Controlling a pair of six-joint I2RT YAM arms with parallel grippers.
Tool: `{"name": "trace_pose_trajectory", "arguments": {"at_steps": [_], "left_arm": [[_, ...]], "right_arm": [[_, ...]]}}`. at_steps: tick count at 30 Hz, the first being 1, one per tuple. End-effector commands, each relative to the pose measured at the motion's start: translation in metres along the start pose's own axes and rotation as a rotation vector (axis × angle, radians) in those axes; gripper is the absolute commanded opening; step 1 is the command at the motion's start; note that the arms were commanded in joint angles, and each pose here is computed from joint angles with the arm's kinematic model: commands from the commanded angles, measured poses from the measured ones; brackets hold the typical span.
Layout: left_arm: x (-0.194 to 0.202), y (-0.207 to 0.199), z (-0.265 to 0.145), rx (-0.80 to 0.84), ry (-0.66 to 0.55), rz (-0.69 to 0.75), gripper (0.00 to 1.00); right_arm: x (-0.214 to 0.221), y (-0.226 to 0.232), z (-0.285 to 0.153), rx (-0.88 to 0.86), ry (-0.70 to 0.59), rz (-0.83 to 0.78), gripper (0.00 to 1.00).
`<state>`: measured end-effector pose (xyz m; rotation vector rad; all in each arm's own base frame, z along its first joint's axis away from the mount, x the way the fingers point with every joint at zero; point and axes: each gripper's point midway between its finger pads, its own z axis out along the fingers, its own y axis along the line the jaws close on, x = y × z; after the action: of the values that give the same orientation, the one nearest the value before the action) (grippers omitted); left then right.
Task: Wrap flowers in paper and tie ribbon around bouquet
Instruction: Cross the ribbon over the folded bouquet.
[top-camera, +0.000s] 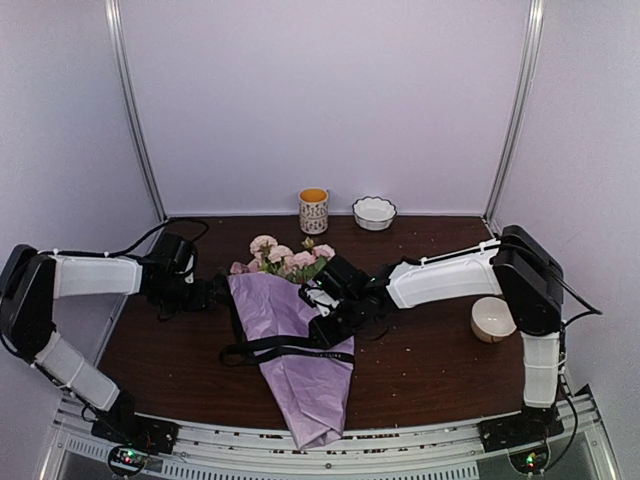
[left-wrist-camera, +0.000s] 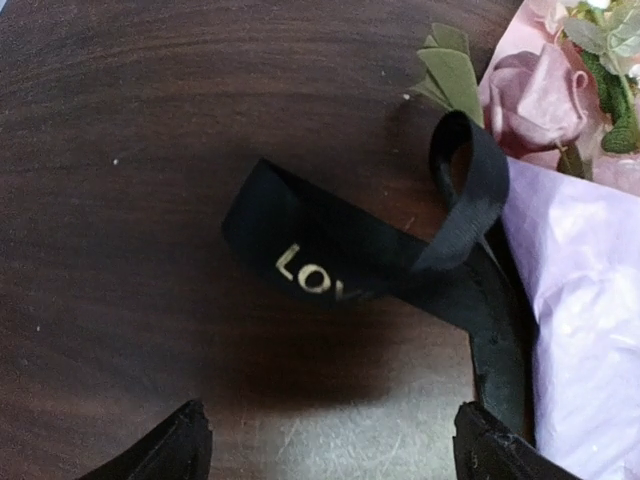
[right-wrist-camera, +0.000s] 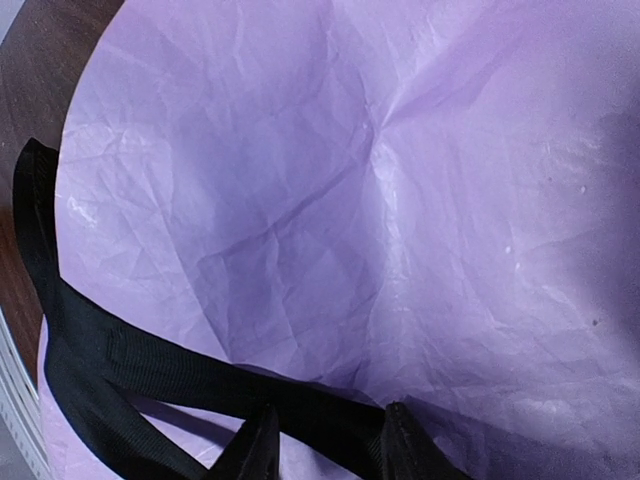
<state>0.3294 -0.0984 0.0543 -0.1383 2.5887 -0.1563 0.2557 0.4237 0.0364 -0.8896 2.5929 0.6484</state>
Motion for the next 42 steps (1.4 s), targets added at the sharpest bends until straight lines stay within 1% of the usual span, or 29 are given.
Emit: {"name": "trace_pose_trajectory", "arguments": {"at_steps": [1, 4, 7, 10, 12, 13, 14, 16, 17, 19, 21, 23, 25, 27, 29, 31, 33, 34, 35, 37, 40, 41, 42], "left_arm": [[-0.033, 0.004, 0.013, -0.088, -0.059, 0.087, 0.87], [-0.045, 0.016, 0.024, -0.199, -0.044, 0.131, 0.87], [-0.053, 0.018, 0.038, -0.248, -0.025, 0.178, 0.87], [-0.052, 0.009, 0.055, -0.212, 0.014, 0.222, 0.86], [-0.048, 0.002, 0.065, -0.175, 0.039, 0.233, 0.84], [-0.048, 0.001, 0.066, -0.17, 0.036, 0.226, 0.78], [-0.049, 0.001, 0.065, -0.169, 0.026, 0.218, 0.64], [-0.055, 0.0, 0.056, -0.162, -0.01, 0.203, 0.2], [-0.06, 0.0, 0.048, -0.163, -0.037, 0.189, 0.01], [-0.073, -0.002, 0.023, -0.166, -0.114, 0.166, 0.0], [-0.081, -0.013, -0.007, -0.145, -0.197, 0.174, 0.0], [-0.084, -0.034, -0.04, -0.109, -0.274, 0.221, 0.0], [-0.077, -0.068, -0.075, -0.051, -0.332, 0.313, 0.0], [-0.061, -0.11, -0.112, 0.07, -0.377, 0.421, 0.0], [-0.032, -0.154, -0.148, 0.252, -0.405, 0.539, 0.0], [0.006, -0.192, -0.181, 0.465, -0.418, 0.668, 0.0], [0.05, -0.224, -0.209, 0.672, -0.401, 0.818, 0.0], [0.079, -0.238, -0.22, 0.773, -0.369, 0.903, 0.0], [0.098, -0.247, -0.224, 0.828, -0.341, 0.964, 0.0], [0.129, -0.261, -0.224, 0.897, -0.258, 1.057, 0.0], [0.169, -0.281, -0.213, 0.912, -0.135, 1.199, 0.0], [0.182, -0.288, -0.212, 0.923, -0.099, 1.249, 0.04], [0.194, -0.293, -0.21, 0.929, -0.061, 1.301, 0.15]], "right_arm": [[0.001, 0.004, 0.006, -0.019, 0.006, 0.013, 0.36], [0.002, 0.006, 0.007, -0.03, 0.009, 0.014, 0.36], [0.002, 0.006, 0.008, -0.033, 0.01, 0.017, 0.36], [0.004, 0.007, 0.009, -0.043, 0.016, 0.015, 0.36], [0.005, 0.008, 0.008, -0.041, 0.018, 0.011, 0.36], [0.005, 0.007, 0.008, -0.039, 0.018, 0.011, 0.36], [0.004, 0.007, 0.008, -0.038, 0.018, 0.01, 0.36], [0.005, 0.006, 0.009, -0.036, 0.021, 0.012, 0.36], [0.005, 0.006, 0.01, -0.036, 0.023, 0.013, 0.36], [0.006, 0.006, 0.012, -0.034, 0.027, 0.017, 0.36], [0.006, 0.005, 0.013, -0.035, 0.027, 0.019, 0.36], [0.006, 0.005, 0.014, -0.035, 0.026, 0.021, 0.36], [0.005, 0.005, 0.015, -0.033, 0.025, 0.023, 0.36], [0.004, 0.004, 0.015, -0.03, 0.026, 0.026, 0.36], [0.004, 0.002, 0.016, -0.026, 0.03, 0.03, 0.36], [0.004, 0.001, 0.016, -0.031, 0.03, 0.04, 0.36], [0.003, 0.001, 0.017, -0.047, 0.027, 0.058, 0.36], [0.002, 0.002, 0.018, -0.058, 0.024, 0.068, 0.36], [0.001, 0.002, 0.019, -0.067, 0.02, 0.077, 0.36], [-0.001, 0.002, 0.02, -0.081, 0.015, 0.094, 0.36], [-0.002, 0.001, 0.021, -0.085, 0.011, 0.107, 0.36], [-0.002, 0.001, 0.022, -0.084, 0.01, 0.11, 0.36], [-0.002, 0.001, 0.022, -0.085, 0.011, 0.112, 0.36]]}}
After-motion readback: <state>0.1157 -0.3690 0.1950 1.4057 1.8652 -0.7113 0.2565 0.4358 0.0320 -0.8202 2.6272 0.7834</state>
